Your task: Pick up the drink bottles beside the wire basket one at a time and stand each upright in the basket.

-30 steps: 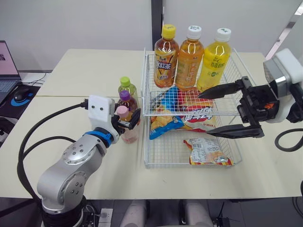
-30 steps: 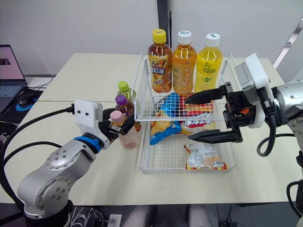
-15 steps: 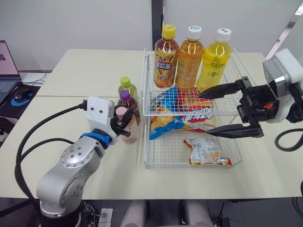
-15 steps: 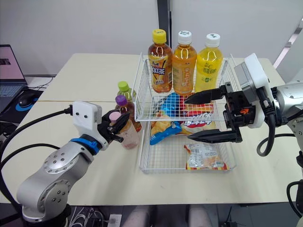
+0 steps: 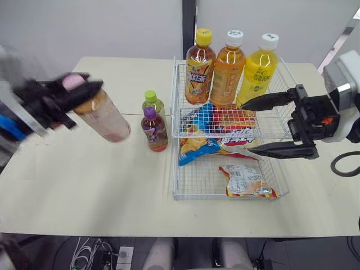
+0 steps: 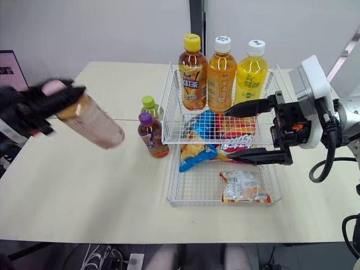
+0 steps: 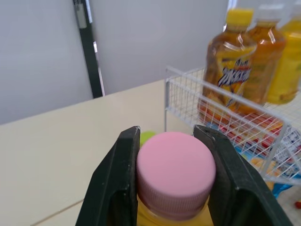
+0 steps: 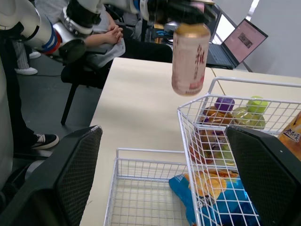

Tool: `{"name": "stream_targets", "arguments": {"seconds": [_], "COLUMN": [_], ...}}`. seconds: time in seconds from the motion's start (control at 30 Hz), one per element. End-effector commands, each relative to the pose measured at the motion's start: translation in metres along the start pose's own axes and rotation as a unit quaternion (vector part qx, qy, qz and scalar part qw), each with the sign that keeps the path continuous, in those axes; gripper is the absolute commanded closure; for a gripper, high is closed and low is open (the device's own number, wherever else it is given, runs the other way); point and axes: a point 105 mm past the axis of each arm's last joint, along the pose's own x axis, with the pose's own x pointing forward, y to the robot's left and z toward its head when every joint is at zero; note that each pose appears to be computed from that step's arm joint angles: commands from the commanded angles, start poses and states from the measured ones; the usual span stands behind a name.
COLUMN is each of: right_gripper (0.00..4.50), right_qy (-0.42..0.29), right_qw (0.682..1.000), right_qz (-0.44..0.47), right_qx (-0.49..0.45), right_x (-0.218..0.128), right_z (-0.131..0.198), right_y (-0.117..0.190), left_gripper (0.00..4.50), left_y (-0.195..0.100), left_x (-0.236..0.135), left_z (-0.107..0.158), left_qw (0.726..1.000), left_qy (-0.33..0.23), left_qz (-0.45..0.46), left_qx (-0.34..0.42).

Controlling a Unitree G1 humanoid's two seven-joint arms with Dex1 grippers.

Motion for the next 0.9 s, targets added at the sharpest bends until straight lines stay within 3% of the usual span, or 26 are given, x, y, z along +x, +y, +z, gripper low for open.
{"name": "stream_targets", "arguments": {"seconds": [0.03, 0.53, 0.9], "right_gripper": [0.0, 0.0, 0.0], "right_qy": [-0.002, 0.022, 0.023], "right_qw": [0.999, 0.994, 0.99], "right_qz": [-0.018, -0.104, -0.137], "right_qx": [-0.031, -0.031, -0.027], "right_x": [-0.007, -0.037, -0.046], "right_z": [0.011, 0.016, 0.018], "right_y": [-0.001, -0.003, -0.003], "left_gripper": [3.1, 3.1, 3.1], "left_y": [-0.003, -0.026, -0.071], "left_x": [-0.006, 0.032, 0.09], "left_z": [0.028, 0.115, 0.118], "left_qw": [0.998, 0.967, 0.918], "left_qy": [-0.006, -0.047, -0.031], "left_qz": [-0.062, -0.249, -0.396], "left_qx": [-0.004, 0.012, 0.005]}}
